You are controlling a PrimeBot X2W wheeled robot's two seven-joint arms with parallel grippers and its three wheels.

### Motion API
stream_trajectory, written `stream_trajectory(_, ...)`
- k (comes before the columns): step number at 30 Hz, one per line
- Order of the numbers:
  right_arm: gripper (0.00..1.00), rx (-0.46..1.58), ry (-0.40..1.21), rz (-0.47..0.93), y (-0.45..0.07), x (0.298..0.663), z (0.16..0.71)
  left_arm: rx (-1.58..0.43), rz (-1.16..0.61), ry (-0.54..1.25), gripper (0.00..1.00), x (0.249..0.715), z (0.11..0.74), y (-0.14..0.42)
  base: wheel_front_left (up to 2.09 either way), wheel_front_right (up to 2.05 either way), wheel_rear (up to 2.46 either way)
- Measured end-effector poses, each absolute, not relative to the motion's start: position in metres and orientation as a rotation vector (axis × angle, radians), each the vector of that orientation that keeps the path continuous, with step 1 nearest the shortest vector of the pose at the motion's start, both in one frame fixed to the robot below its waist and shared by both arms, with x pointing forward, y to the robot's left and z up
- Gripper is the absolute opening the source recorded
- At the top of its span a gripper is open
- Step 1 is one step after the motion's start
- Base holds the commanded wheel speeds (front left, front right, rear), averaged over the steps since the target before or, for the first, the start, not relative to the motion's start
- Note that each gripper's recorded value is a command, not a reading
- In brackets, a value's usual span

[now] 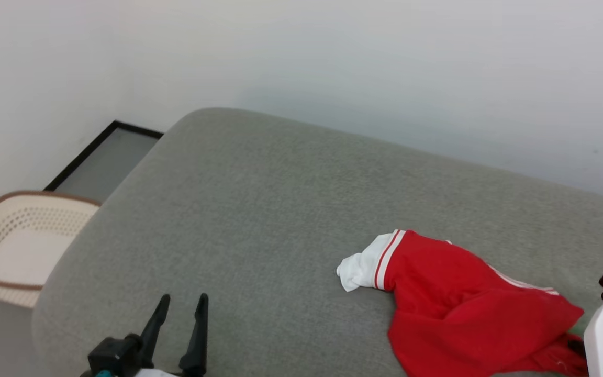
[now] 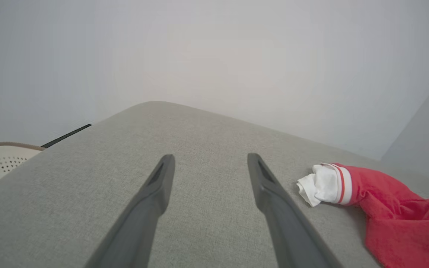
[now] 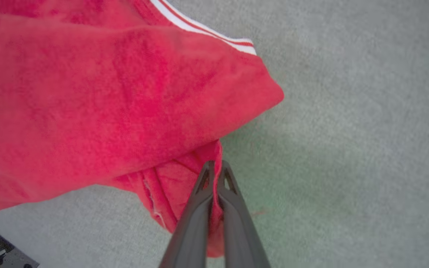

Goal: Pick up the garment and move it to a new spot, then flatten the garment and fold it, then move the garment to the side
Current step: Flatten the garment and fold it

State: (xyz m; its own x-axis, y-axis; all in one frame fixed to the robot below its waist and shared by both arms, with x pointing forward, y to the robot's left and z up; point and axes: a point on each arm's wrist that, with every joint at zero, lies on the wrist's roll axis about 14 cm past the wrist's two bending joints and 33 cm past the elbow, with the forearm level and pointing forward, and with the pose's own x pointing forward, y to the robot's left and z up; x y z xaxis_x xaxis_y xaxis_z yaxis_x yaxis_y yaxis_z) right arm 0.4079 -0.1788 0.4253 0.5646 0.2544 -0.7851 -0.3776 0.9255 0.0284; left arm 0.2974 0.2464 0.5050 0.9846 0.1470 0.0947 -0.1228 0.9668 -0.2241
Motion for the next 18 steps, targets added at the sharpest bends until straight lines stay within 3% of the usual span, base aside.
stream_trajectory(15, 0.01, -0.003, 1.009, 0.325, -0.205, 0.325, 0.387, -0.234, 0.067, -0.097, 1.00, 0.309, 0.502, 0.221, 0.00, 0.00, 0.00)
stream_trajectory(16, 0.08, 0.001, 1.013, 0.318, -0.206, 0.324, 0.385, -0.234, 0.062, -0.093, 1.00, 0.310, 0.501, 0.219, 0.00, 0.00, 0.00)
stream_trajectory(18, 0.44, -0.007, 1.022, 0.298, -0.209, 0.323, 0.379, -0.233, 0.051, -0.086, 1.00, 0.313, 0.499, 0.216, 0.00, 0.00, 0.00)
